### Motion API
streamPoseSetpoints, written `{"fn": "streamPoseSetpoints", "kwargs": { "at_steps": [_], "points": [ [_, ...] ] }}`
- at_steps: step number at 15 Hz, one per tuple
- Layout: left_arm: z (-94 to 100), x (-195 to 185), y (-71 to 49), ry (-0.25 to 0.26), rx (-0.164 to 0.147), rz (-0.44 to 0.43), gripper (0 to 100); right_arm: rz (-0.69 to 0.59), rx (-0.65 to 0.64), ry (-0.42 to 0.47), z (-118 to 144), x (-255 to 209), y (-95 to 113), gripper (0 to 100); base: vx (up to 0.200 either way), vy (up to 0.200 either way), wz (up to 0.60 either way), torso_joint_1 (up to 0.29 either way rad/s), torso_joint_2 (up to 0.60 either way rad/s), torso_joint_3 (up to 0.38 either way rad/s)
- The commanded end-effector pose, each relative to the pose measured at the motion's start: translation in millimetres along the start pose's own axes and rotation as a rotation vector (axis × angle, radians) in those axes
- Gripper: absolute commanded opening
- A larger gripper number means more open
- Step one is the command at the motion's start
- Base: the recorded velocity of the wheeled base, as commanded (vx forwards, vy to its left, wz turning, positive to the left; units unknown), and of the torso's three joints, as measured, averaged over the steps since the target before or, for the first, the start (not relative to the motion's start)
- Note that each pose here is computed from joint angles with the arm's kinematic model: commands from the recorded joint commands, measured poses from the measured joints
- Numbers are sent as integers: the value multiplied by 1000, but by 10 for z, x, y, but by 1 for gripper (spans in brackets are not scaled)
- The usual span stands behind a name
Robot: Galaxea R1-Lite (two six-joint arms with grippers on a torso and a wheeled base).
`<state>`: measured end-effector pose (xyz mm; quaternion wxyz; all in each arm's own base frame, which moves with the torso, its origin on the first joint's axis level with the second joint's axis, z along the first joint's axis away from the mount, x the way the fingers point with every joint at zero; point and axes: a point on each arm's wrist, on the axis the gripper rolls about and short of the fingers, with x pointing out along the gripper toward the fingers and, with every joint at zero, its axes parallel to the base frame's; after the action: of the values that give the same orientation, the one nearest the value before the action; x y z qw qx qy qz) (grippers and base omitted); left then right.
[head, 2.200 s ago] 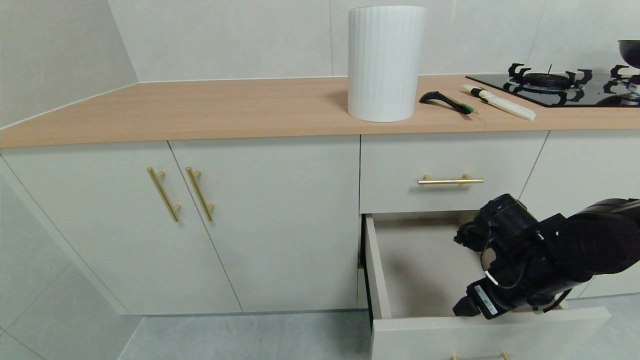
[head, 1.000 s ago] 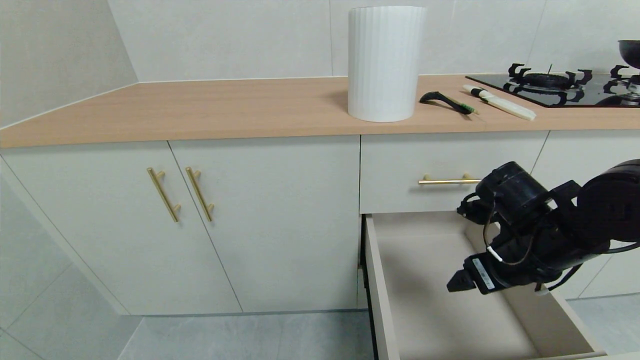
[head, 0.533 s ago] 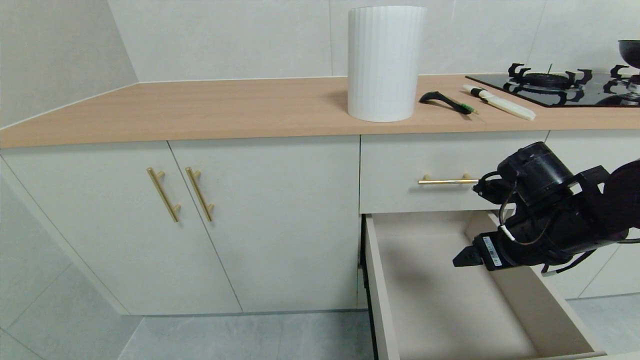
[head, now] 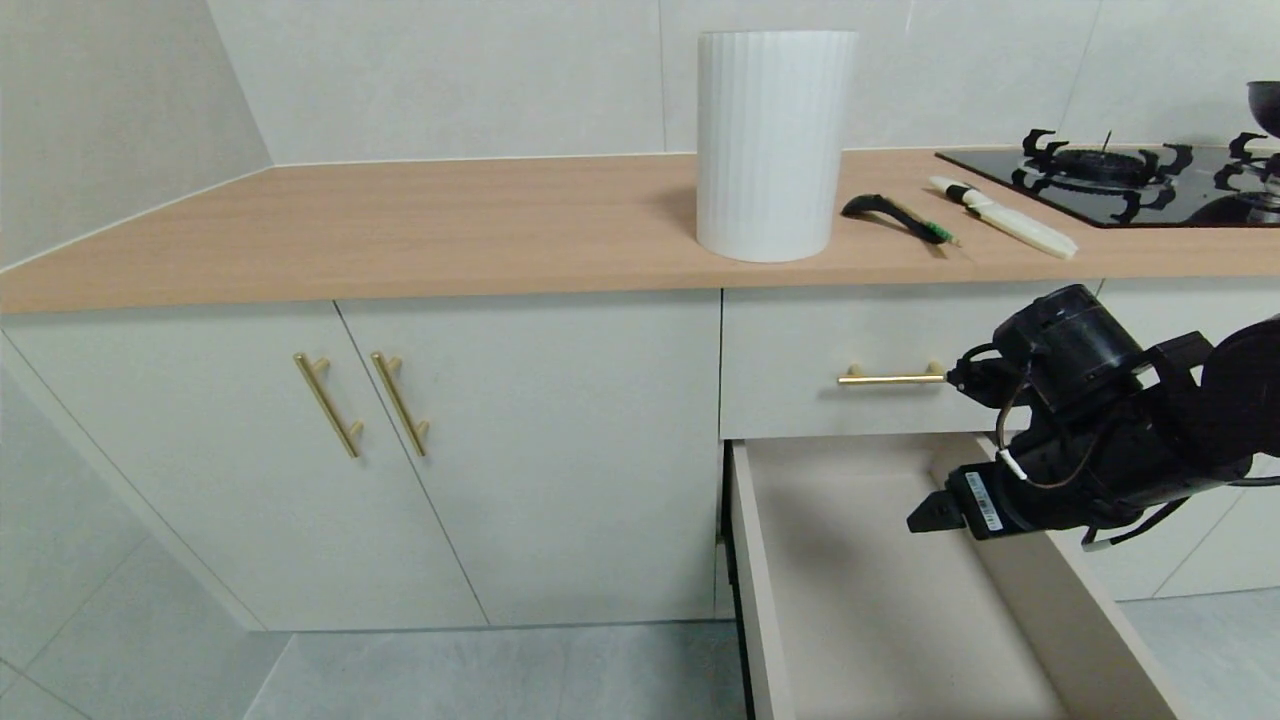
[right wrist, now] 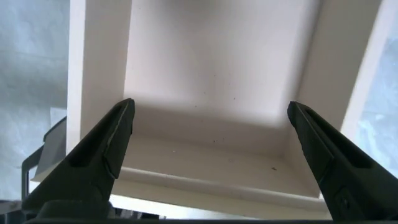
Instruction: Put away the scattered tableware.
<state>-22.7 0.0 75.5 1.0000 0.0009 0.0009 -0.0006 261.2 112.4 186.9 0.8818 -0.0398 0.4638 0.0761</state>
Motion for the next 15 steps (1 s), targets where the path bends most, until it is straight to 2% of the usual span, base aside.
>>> {"fn": "streamPoseSetpoints", "kwargs": {
  "at_steps": [1, 11, 15],
  "points": [
    [0, 0, 0, 0, 0, 0, 100, 1, -2, 1, 0, 3, 9, 100, 0, 0, 0, 134, -574, -310],
    [0, 1, 0, 1, 0, 0, 100, 0, -2, 0, 0, 3, 9, 100, 0, 0, 0, 172, -476, -295],
    [0, 1, 0, 1, 0, 0, 100, -11, 10, -93, 106, -3, 23, 100, 0, 0, 0, 79, -185, -112]
  ]
}}
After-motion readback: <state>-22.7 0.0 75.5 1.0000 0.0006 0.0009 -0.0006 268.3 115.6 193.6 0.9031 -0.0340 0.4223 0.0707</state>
